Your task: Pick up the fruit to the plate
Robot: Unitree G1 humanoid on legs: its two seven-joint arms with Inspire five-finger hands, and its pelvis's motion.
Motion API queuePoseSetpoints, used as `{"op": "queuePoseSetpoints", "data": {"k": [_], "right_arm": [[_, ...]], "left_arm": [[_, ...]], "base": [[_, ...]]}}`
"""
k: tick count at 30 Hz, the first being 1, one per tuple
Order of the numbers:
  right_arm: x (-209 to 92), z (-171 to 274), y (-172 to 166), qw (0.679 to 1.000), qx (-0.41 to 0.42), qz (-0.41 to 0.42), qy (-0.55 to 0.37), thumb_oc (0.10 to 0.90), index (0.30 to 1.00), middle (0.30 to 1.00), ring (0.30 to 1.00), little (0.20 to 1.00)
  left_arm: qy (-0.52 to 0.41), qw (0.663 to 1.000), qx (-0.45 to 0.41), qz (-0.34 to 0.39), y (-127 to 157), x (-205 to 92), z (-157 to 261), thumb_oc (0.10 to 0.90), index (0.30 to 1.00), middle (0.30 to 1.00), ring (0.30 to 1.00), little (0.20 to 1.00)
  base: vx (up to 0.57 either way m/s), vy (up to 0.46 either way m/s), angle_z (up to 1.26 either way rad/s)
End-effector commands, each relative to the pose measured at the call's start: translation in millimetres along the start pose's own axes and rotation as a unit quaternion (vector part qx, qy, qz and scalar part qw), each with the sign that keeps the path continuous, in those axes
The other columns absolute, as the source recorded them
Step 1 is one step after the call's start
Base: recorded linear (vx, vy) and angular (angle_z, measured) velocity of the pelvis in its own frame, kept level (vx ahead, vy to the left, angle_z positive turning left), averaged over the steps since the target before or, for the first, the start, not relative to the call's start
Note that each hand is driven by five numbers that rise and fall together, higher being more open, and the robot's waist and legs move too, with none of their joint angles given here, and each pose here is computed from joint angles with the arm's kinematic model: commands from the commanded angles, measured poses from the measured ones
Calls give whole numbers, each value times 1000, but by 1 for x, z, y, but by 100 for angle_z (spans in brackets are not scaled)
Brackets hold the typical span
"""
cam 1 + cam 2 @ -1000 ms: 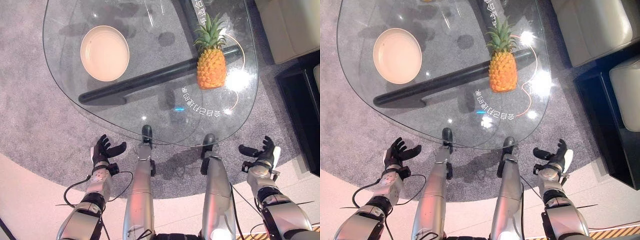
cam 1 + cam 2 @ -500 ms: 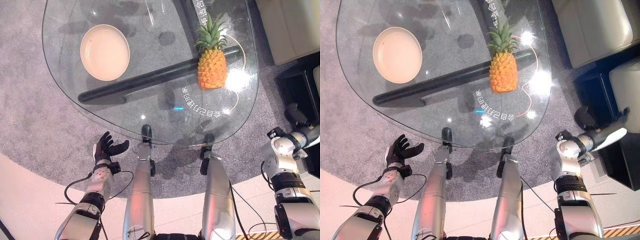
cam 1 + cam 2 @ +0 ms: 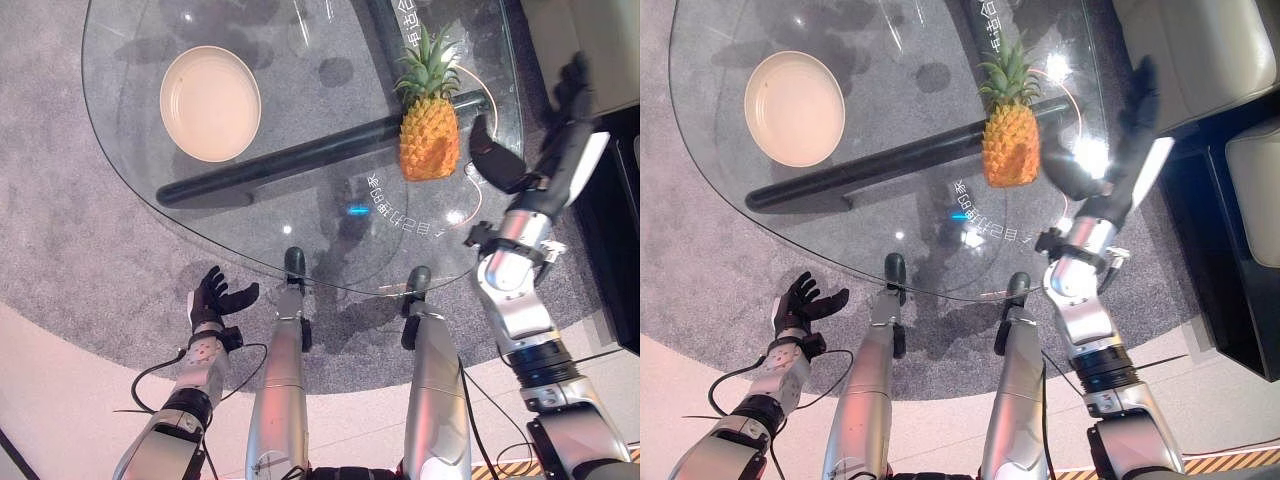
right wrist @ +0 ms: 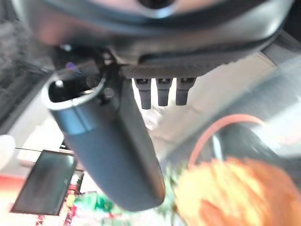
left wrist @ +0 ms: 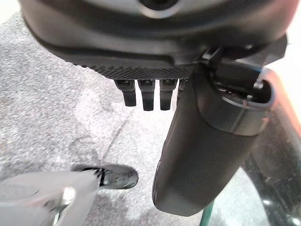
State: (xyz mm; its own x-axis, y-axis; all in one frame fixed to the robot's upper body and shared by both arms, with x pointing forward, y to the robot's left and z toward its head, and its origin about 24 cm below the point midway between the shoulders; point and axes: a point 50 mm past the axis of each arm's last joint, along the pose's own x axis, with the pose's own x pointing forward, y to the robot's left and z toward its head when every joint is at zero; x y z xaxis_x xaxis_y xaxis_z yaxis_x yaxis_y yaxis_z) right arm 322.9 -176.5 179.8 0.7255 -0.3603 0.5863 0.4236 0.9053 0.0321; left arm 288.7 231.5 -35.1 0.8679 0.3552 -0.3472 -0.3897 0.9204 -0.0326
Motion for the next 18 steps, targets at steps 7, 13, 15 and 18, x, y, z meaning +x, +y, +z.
{"op": "queuePoseSetpoints", "data": {"k": [7,13,15,18], "right_arm": [[9,49,18,992,10,55,-109,800,900,900,900,900],[10,49,23,993,6,57,-102,800,900,900,900,900],[10,48,23,994,2,51,-97,800,900,900,900,900],[11,42,23,996,-12,45,-76,800,900,900,900,900]], "left_arm": [[18,999,8,46,21,-11,-24,800,900,900,900,900],[24,999,8,38,15,-13,-28,800,900,900,900,900],[27,999,6,38,15,-14,-30,800,900,900,900,900],[29,999,6,38,15,-13,-29,800,900,900,900,900]], "base": [[13,39,-3],[0,0,0],[5,15,0],[8,11,-5]]}}
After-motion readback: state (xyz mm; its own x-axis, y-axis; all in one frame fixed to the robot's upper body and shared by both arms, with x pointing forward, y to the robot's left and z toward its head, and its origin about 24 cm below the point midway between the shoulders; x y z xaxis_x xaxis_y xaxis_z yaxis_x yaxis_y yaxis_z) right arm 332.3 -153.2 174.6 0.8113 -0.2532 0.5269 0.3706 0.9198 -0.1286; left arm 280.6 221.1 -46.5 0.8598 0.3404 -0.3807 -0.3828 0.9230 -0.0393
